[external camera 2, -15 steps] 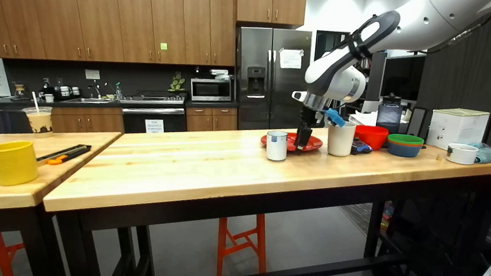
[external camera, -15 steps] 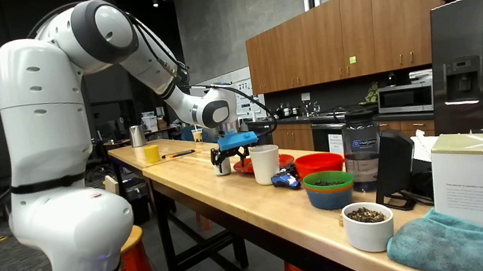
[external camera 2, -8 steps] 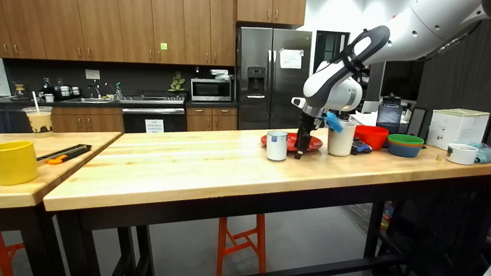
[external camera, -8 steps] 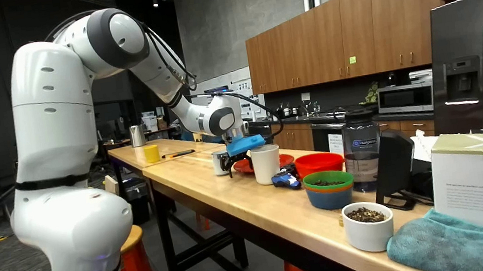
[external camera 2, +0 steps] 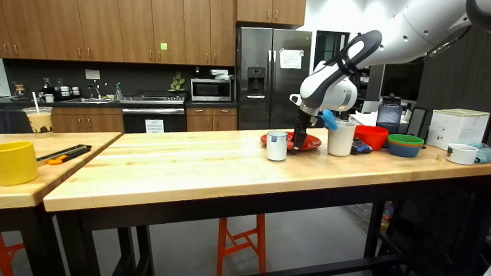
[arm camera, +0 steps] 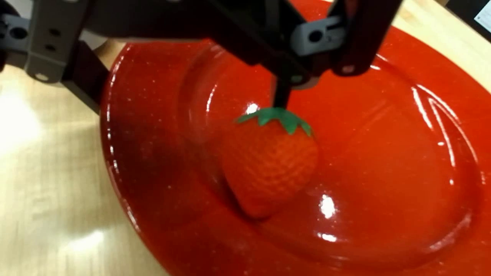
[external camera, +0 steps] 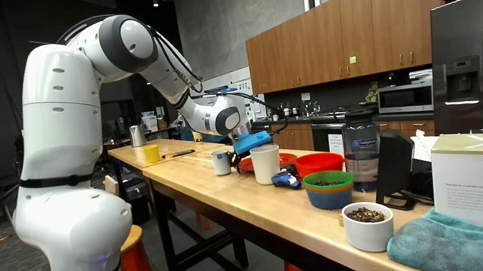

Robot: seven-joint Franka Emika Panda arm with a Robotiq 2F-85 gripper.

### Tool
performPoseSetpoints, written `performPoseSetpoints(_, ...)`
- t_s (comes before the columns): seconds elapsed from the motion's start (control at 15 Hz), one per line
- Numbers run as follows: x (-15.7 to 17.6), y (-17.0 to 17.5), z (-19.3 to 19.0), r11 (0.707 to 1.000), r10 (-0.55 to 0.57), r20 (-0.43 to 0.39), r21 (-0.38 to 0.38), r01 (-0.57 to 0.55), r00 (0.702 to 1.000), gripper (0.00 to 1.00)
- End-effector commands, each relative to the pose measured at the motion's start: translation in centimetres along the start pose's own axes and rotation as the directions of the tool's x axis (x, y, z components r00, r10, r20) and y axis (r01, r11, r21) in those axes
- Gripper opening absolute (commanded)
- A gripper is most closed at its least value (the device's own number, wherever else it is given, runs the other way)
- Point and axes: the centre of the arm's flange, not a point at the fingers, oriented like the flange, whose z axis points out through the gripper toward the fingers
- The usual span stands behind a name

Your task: Lift the small ball from the red plate, put it on the table and then back on the plate.

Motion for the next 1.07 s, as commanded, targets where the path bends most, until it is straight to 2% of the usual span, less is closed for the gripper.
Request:
performPoseSetpoints(0.0,0.9,2.2,-0.2,1.000,0.001,-0.019,-0.028,-0.002,1.000,1.00)
performPoseSetpoints(0.07,0.4,0.7,-0.1,1.000,0.002,-0.008,-0.009,-0.002,1.000,1.00)
performPoseSetpoints(0.4,0.7,0.4,0.2,1.000,-0.002,-0.009,-0.003,0.002,1.000,1.00)
performPoseSetpoints(1.0,1.4,1.6,-1.0,1.000,0.015,-0.017,-0.010,-0.015,1.000,1.00)
